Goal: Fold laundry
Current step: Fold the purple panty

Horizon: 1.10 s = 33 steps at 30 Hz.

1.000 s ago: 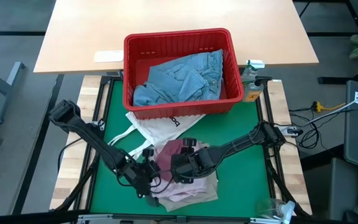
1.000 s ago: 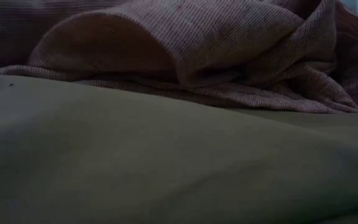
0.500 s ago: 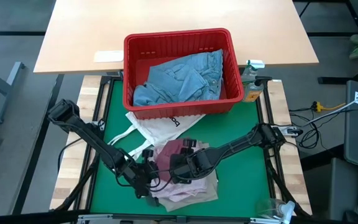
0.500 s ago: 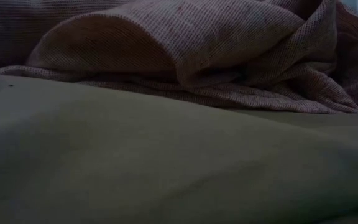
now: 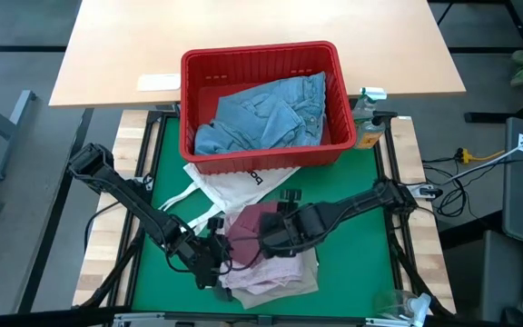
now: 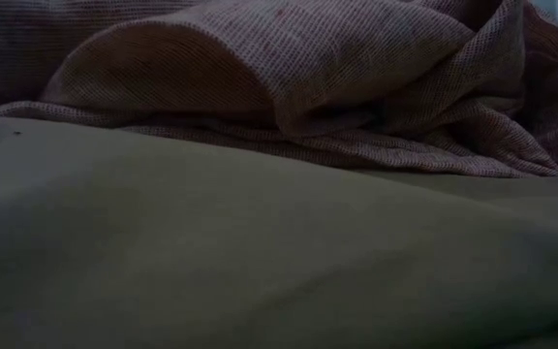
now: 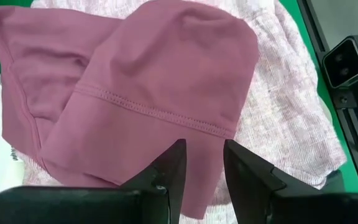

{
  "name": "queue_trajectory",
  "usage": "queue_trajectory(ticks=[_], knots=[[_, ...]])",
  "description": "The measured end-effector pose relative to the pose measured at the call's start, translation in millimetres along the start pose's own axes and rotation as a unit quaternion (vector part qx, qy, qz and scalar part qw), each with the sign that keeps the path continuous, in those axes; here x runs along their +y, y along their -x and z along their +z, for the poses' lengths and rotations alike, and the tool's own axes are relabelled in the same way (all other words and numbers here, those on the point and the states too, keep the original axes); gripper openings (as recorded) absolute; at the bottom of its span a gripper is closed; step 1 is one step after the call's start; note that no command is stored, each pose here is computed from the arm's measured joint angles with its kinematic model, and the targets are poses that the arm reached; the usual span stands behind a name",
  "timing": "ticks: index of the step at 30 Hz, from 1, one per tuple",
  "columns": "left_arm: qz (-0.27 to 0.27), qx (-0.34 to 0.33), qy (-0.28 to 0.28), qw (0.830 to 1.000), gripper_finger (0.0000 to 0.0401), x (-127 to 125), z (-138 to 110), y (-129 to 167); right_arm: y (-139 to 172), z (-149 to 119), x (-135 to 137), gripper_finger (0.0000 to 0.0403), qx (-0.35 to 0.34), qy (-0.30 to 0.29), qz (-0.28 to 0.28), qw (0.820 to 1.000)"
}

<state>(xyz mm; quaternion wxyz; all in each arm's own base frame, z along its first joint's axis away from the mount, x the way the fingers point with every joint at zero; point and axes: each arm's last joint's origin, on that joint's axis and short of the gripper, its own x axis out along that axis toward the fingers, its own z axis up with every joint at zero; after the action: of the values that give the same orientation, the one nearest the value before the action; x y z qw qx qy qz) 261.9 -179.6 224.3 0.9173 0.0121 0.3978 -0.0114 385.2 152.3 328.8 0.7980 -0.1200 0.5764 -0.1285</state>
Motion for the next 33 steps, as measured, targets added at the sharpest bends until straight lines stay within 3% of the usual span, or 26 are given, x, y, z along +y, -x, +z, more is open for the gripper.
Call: queue_trajectory(ticks=[9, 15, 19, 22, 28, 31, 33], knots=[[0.007, -0.006, 0.001, 1.000, 0.0102, 0.3, 0.7, 0.0, -25.7, -12.6, -45.4, 0.0150, 0.064, -0.001, -0.021, 0.998], [0.032, -0.019, 0.002, 0.999, 0.0102, 2.5, 1.9, -0.3, -51.3, -48.0, -78.0, 0.0149, 0.108, -0.088, -0.014, 0.990], [0.045, -0.022, 0.008, 0.999, 0.0102, 7.4, 4.1, -2.2, -66.6, -73.7, -80.3, 0.0150, 0.072, -0.152, 0.067, 0.983], [0.050, -0.022, 0.013, 0.998, 0.0102, 11.2, 5.7, -3.8, -72.4, -84.6, -80.9, 0.0150, 0.008, -0.215, 0.122, 0.969], [0.060, -0.021, 0.023, 0.998, 0.0102, 18.9, 8.9, -6.8, -93.4, -86.7, -74.0, 0.0150, -0.114, -0.339, 0.149, 0.922], [0.063, -0.022, 0.027, 0.997, 0.0102, 21.5, 9.9, -7.8, -106.6, -86.1, -67.2, 0.0150, -0.127, -0.355, 0.175, 0.910], [0.063, -0.022, 0.028, 0.997, 0.0102, 22.0, 10.3, -8.1, -113.6, -87.9, -63.9, 0.0150, -0.118, -0.356, 0.173, 0.911]])
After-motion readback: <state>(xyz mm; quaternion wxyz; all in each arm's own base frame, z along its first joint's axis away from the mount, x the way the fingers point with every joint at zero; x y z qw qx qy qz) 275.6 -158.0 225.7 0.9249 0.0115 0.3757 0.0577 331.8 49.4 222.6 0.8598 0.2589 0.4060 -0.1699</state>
